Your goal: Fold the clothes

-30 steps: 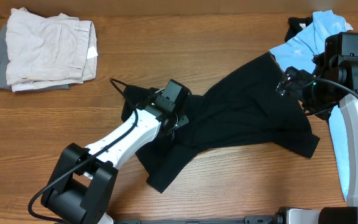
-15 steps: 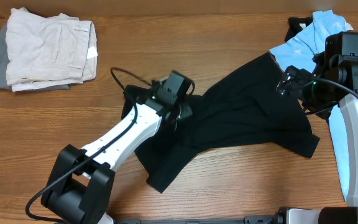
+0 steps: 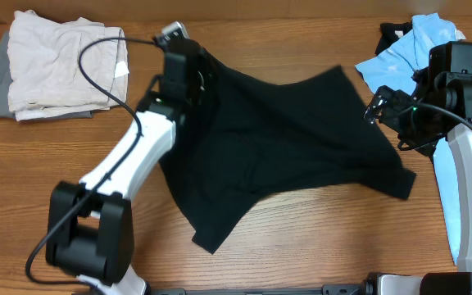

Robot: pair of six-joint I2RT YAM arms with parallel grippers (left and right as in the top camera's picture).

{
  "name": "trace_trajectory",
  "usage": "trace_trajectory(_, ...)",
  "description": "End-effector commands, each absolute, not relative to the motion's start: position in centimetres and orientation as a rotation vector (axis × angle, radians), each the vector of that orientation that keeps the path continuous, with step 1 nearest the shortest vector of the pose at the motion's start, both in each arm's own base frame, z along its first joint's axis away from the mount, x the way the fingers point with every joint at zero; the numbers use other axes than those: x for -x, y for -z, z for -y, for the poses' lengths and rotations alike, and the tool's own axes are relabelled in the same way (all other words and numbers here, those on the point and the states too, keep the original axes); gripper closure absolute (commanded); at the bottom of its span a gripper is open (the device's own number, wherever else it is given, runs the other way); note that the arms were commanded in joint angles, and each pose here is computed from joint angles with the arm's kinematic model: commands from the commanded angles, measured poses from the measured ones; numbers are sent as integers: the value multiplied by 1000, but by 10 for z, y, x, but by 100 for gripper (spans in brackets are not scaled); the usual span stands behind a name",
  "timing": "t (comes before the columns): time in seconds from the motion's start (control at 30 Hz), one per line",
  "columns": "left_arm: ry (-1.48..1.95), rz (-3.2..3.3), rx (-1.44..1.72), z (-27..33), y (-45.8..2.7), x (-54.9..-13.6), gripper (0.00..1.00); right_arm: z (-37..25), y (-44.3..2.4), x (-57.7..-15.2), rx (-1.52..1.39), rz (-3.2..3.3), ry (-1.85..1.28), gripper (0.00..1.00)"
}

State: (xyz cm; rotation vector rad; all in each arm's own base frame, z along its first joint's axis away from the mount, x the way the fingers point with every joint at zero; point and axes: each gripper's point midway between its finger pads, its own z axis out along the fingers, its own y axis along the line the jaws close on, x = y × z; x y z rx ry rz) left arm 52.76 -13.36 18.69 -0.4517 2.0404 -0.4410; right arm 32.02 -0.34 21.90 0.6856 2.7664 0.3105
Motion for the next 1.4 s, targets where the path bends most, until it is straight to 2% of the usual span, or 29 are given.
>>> trace_trajectory(0.0, 310, -2054, 355, 121, -167, -557, 96, -2, -223, -319, -673, -2761, -344, 0)
trace_trajectory(0.13, 274, -2041, 300, 126, -159, -592, 96, -2, -222, -317, -677, -2771, -341, 0)
trace_trajectory(0.17, 265, -2034, 279, 128, -158, -601, 91, -2, -222, -316, -678, -2772, -341, 0)
trace_trajectory(0.2, 253, -2033, 251, 131, -156, -609, 78, -2, -222, -316, -678, -2773, -341, 0)
trace_trajectory(0.23, 241, -2040, 221, 134, -153, -615, 74, -2, -221, -316, -678, -2774, -341, 0)
trace_trajectory(0.27, 229, -2057, 192, 136, -149, -618, 66, -2, -221, -316, -679, -2774, -341, 0)
trace_trajectory(0.3, 218, -2081, 170, 137, -145, -619, 49, -2, -221, -316, -679, -2775, -341, 0)
trace_trajectory(0.37, 204, -2125, 166, 137, -142, -617, 1, -2, -221, -315, -679, -2776, -341, 0)
trace_trajectory(0.57, 266, -2240, 119, 144, -177, -588, 0, 1, -219, -313, -699, -2781, -320, 0)
trace_trajectory(0.67, 374, -2309, 63, 155, -206, -555, 0, 10, -214, -311, -791, -2773, -251, 0)
trace_trajectory(0.7, 416, -2351, 42, 158, -221, -532, 0, 13, -211, -310, -827, -2768, -223, 0)
trace_trajectory(1.0, 424, -2460, -1, 137, -293, -423, 0, 10, -208, -303, -837, -2797, -239, 0)
trace_trajectory(1.13, 456, -2579, -70, 134, -295, -370, 0, 9, -206, -297, -851, -2820, -233, 0)
trace_trajectory(1.37, 539, -2830, -359, 161, -266, -294, 0, 27, -205, -290, -1131, -2731, -103, 0)
